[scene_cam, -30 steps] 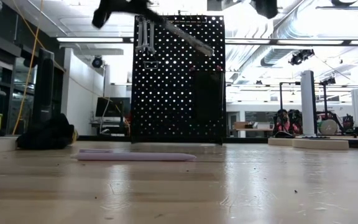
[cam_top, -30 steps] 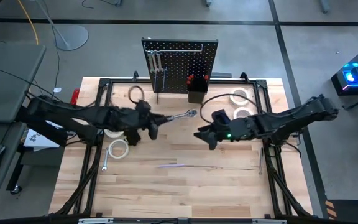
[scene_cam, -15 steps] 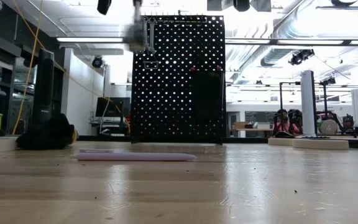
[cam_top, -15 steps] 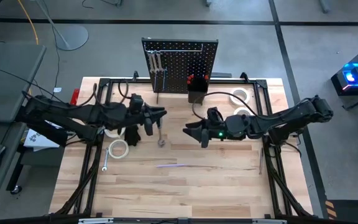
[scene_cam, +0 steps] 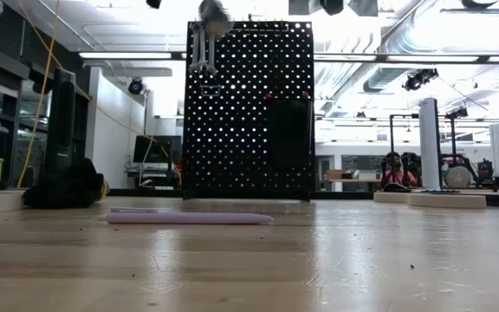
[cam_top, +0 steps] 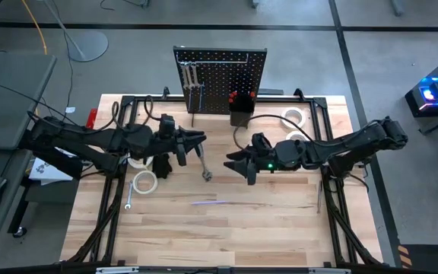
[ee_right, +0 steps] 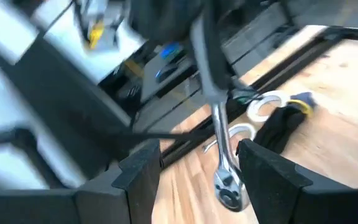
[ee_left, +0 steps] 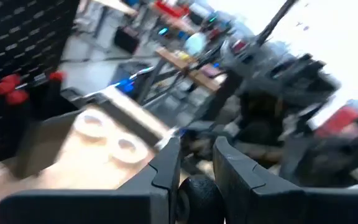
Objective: Hang tools onto peg board
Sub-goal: Put the socket wrench into the black bin on the pegboard
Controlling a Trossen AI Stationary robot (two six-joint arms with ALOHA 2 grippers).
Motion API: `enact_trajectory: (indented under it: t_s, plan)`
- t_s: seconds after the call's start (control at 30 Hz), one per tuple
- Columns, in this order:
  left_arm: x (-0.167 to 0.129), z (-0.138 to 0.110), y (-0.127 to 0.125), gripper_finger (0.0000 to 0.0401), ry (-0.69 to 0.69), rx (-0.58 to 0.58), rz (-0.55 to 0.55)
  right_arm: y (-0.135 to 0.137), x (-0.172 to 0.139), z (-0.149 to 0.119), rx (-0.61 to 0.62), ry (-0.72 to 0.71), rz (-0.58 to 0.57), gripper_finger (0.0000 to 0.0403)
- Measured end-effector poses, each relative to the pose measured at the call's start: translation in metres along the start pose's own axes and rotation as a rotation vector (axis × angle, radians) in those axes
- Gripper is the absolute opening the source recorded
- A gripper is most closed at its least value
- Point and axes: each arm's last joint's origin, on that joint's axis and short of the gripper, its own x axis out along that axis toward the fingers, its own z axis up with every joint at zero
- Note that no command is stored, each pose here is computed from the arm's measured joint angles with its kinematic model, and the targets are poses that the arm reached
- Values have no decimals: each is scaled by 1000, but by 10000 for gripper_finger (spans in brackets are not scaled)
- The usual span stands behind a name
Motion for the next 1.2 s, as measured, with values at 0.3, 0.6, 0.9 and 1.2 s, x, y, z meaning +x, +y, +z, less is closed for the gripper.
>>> enact_trajectory:
  t_s: [0.3, 0.6, 0.9, 1.2]
  plan:
    - [12, 13, -7, 65, -34, -105, -198, -10, 5, 14, -117, 99, 213, 206]
    - [41, 28, -18, 65, -48, -64, -209, -15, 6, 16, -247, 126, 252, 206]
    - [44, 51, -14, 65, -37, -291, -274, 4, -8, 17, -764, 73, 136, 206]
    - [32, 63, -14, 65, 18, -581, -351, 39, -26, 58, -1489, 68, -192, 206]
